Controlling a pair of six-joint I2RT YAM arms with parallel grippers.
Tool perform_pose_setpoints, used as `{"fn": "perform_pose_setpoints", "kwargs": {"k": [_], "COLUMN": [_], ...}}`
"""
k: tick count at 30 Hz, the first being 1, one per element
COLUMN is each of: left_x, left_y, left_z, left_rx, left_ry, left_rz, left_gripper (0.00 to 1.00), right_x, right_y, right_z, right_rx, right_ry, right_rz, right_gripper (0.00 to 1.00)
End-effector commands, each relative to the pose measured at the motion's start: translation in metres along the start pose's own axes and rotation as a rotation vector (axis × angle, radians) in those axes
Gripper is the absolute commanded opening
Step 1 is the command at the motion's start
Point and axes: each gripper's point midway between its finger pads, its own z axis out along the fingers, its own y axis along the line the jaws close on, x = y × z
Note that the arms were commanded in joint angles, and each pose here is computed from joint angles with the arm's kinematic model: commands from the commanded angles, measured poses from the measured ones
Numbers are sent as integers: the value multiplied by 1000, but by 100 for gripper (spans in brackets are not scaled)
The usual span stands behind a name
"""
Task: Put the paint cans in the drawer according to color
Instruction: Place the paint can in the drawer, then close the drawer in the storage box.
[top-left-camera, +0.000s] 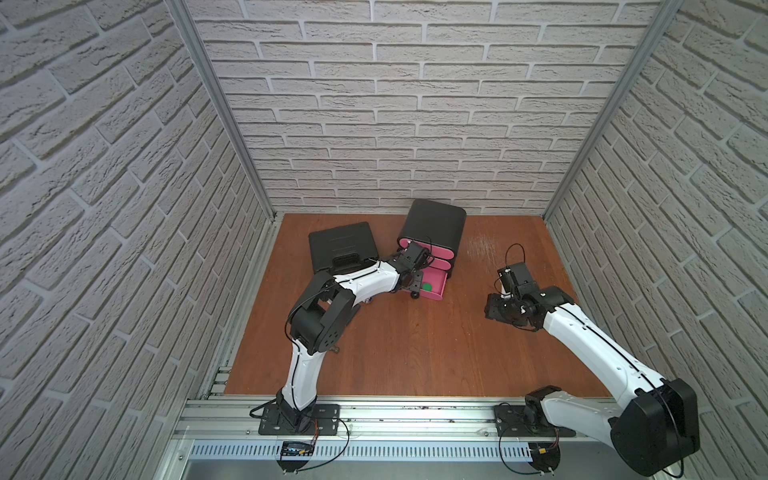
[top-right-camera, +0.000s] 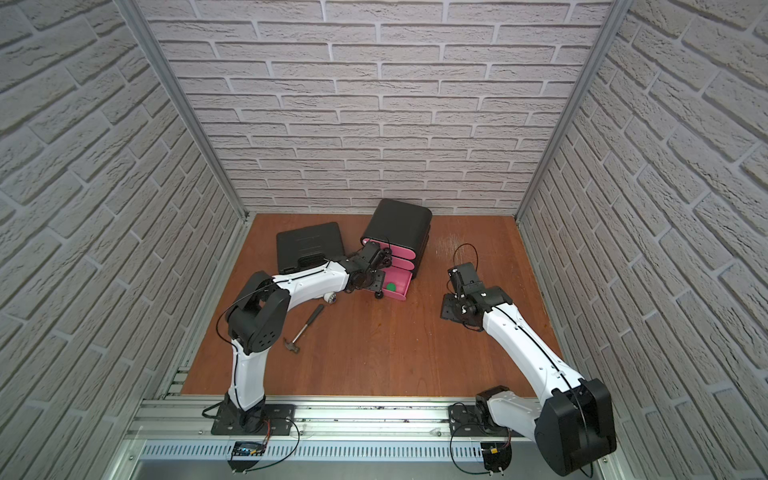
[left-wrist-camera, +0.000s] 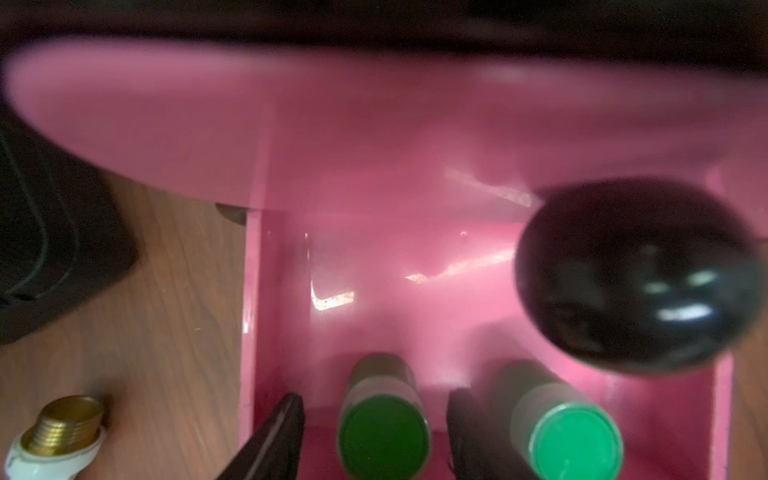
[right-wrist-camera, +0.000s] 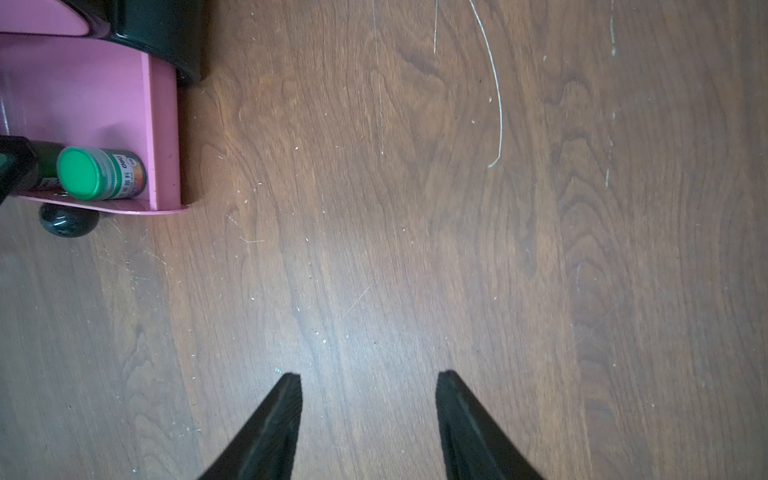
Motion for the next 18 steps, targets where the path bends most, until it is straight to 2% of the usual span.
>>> {"fn": "perform_pose_setpoints", "kwargs": {"k": [1, 6, 10, 13, 18], "left_x": [-43, -31, -6, 13, 38], "left_y": [2, 17, 34, 36, 34], "left_z": [-47, -85, -100, -94, -65], "left_rx": [17, 2, 18, 67, 155], "left_ry": [-177, -238, -235, -200, -124], "left_rz": [-44, -85, -212, -327, -522], "left_gripper": [61, 58, 47, 38, 29], "right_x": [-4, -4, -6, -6, -6], "right_y": [0, 4, 6, 9, 11], "right_z": [-5, -4, -3, -2, -1], "right_rx": [-10, -25, -35, -45, -54], "right_ry": [-15, -11, -14, -10, -8], "right_rz": [-17, -23, -20, -16, -13], "right_gripper": [57, 56, 57, 56, 56]}}
